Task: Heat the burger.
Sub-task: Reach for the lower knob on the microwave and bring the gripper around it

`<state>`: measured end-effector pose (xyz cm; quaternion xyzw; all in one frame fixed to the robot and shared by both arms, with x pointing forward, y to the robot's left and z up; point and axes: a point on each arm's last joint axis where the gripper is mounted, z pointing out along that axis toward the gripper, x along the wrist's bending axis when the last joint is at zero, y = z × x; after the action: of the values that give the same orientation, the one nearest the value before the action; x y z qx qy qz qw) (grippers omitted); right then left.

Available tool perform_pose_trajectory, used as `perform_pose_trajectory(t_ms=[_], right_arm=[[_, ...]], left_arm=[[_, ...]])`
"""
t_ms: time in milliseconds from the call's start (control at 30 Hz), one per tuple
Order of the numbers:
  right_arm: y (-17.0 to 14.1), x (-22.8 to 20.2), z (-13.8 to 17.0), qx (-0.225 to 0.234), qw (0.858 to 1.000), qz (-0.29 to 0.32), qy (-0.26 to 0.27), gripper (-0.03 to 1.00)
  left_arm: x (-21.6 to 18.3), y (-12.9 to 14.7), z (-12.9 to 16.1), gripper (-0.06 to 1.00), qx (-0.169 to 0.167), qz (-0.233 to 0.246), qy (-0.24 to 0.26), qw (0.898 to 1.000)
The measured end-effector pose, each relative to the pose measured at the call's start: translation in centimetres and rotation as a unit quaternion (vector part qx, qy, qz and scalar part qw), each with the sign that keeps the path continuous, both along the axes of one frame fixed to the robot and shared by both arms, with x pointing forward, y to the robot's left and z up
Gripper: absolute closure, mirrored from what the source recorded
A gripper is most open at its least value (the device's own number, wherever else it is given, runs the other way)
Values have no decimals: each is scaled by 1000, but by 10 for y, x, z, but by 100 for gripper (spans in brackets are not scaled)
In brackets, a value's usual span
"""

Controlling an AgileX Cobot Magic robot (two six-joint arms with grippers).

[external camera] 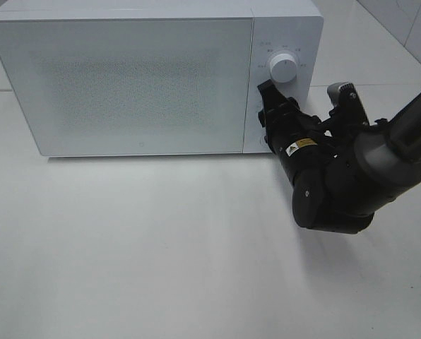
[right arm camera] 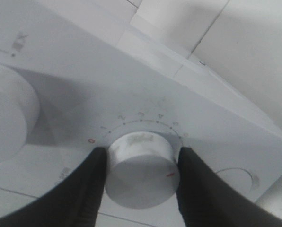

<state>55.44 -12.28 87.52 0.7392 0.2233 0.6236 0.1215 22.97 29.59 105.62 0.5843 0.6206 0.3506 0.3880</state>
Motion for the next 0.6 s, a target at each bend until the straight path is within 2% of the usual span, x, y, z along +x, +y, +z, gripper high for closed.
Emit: perform_pose_trajectory(t_ms=[33,67,133,233,267,333,367,433,500,600], right_arm=[[0,0,0,34,999,-7,3,55],[0,0,0,34,999,-7,3,55],[0,0,0,82,996,-17,8,55],[0,0,0,100,995,-21,10,55],[0,0,0,134,990,-30,13,55],[0,0,0,147,988,-33,15,55],[-1,0,0,179,983,-41,17,55],[0,0,0,192,980,-43,19,55],[-1,0,0,227,972,-51,22,55],[-1,0,0,234,971,-52,23,55]], left_arm=[[0,0,0,-4,0,0,0,1000],[0,0,0,-4,0,0,0,1000],[0,0,0,-4,0,0,0,1000],[0,0,0,-4,0,0,0,1000],[0,0,0,-4,0,0,0,1000],[0,0,0,-4,0,0,0,1000],[0,0,0,-4,0,0,0,1000],[0,0,0,-4,0,0,0,1000],[0,0,0,-4,0,0,0,1000],[0,0,0,-4,0,0,0,1000]])
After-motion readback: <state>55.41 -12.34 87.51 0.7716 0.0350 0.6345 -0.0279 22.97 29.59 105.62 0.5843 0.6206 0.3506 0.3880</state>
